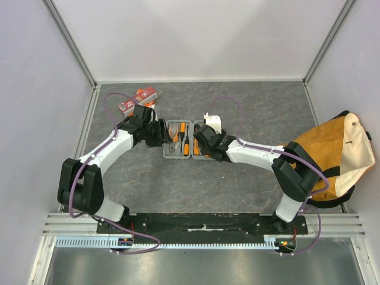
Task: Pack the tool kit
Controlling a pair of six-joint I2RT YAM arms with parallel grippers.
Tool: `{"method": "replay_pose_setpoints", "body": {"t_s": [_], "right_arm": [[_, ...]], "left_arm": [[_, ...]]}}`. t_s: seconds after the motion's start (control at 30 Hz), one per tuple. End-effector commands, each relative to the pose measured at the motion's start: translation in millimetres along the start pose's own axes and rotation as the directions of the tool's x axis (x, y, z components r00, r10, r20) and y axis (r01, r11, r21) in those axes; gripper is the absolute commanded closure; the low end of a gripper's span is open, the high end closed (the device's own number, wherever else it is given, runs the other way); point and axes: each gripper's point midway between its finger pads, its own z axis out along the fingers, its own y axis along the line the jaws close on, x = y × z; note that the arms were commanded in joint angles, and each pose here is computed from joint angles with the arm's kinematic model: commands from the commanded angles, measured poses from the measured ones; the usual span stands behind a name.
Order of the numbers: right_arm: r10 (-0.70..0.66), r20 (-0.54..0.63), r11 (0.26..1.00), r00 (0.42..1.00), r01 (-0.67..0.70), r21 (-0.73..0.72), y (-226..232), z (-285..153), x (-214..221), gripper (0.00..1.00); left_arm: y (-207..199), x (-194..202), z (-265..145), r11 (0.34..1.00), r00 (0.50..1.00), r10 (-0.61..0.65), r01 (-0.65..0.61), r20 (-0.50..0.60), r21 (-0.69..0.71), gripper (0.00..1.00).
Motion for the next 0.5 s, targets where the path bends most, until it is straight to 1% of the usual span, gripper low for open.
{"method": "replay_pose_setpoints", "body": {"t_s": [0.0,0.13,0.3,0.47], "right_arm": [[-0.090,0.006,0.995,0.996,0.090,-0.043,11,-2,-13,0.27],[-0.158,-0.005,0.986,0.987,0.157,-0.059,14,2,-11,0.32],[-0.213,0.004,0.975,0.977,0.212,-0.064,18,6,-15,0.32],[-0.239,-0.006,0.970,0.971,0.238,-0.053,20,15,-12,0.33]], "left_arm": [[7,-7,18,0.999,0.998,-0.045,0.046,0.031,-0.024,0.39],[18,-5,31,0.996,0.998,-0.062,0.064,0.029,-0.065,0.40],[27,-3,39,0.993,0.997,-0.070,0.073,0.040,-0.096,0.41],[35,5,49,0.990,0.997,-0.078,0.079,0.014,-0.118,0.43]]}}
